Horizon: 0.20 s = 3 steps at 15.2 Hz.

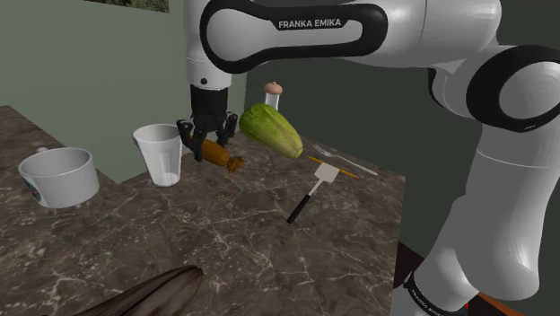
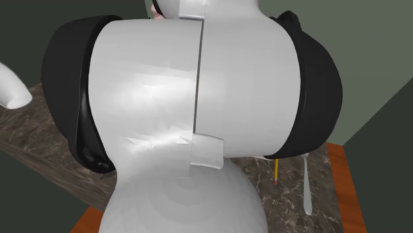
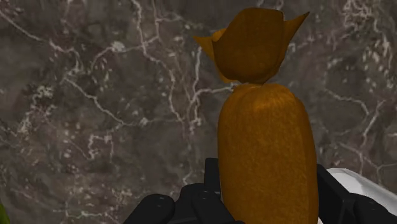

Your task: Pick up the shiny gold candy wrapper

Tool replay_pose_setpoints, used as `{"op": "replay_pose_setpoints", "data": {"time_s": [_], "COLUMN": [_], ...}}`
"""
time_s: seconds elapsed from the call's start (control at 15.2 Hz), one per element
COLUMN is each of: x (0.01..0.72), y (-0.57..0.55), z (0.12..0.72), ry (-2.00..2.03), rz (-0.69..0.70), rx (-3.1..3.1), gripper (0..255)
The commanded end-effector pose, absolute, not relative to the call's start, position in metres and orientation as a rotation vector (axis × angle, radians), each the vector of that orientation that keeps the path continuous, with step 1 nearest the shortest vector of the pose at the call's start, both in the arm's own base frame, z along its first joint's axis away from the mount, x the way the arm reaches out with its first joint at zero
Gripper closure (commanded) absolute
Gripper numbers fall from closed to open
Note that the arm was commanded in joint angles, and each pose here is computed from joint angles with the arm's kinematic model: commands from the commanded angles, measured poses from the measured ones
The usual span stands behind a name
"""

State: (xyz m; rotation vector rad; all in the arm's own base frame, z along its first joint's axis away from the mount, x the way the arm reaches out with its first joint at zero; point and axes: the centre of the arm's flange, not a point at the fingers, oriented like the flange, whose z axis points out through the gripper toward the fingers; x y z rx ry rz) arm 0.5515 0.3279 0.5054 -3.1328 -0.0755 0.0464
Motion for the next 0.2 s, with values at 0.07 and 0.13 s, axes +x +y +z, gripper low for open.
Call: {"op": "replay_pose_setpoints", "data": {"time_s": [0.07,0.13], "x": [0.5519,0.5519], "y": [0.3281,0.3282], "z": [0.5178,0.5178], "ry": [-0.076,-0.076], "rz": [0.047,0.046], "rx": [-3.133,-3.133], "gripper": [255,255]}}
